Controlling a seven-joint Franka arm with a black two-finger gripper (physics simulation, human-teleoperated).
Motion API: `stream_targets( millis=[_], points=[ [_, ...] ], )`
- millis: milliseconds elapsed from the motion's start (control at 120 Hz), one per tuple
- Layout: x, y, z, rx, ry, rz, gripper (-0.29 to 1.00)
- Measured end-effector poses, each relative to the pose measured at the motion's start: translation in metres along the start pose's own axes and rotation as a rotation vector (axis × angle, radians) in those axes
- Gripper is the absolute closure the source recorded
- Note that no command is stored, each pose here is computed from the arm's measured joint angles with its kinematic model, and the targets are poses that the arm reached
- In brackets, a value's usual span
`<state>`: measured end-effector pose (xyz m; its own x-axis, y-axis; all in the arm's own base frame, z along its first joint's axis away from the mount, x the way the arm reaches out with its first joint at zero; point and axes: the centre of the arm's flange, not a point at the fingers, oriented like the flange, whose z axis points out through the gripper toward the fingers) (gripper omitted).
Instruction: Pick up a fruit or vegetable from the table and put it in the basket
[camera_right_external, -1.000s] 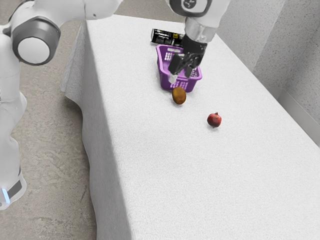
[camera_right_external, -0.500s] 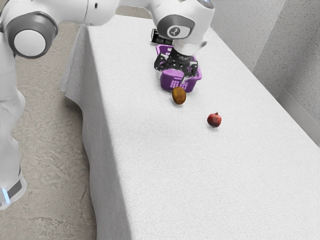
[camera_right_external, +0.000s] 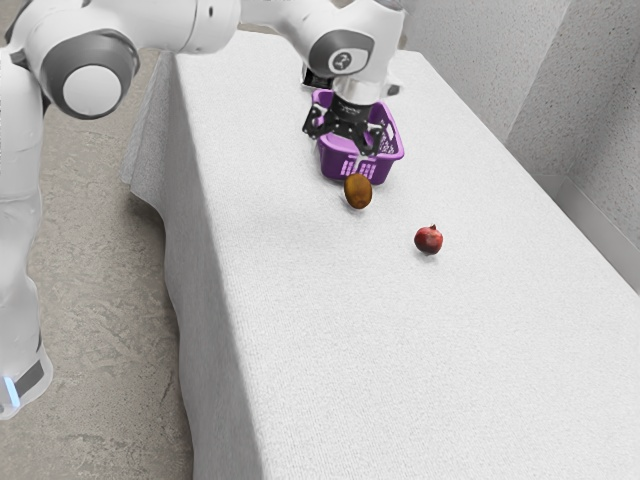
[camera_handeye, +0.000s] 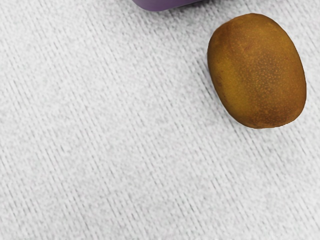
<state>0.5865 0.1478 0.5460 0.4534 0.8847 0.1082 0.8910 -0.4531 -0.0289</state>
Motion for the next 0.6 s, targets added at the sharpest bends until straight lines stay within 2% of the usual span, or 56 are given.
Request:
stream_targets(
  millis=[175, 400, 600],
  points=[
    [0.011, 0.018, 0.005, -0.050, -0.036, -0.032, 0.00],
    [0.055, -0.008, 0.020, -0.069, -0.072, -0.142, 0.00],
    [0.081, 0.016, 0.028, -0.107, -0.069, -0.168, 0.00]
  ],
)
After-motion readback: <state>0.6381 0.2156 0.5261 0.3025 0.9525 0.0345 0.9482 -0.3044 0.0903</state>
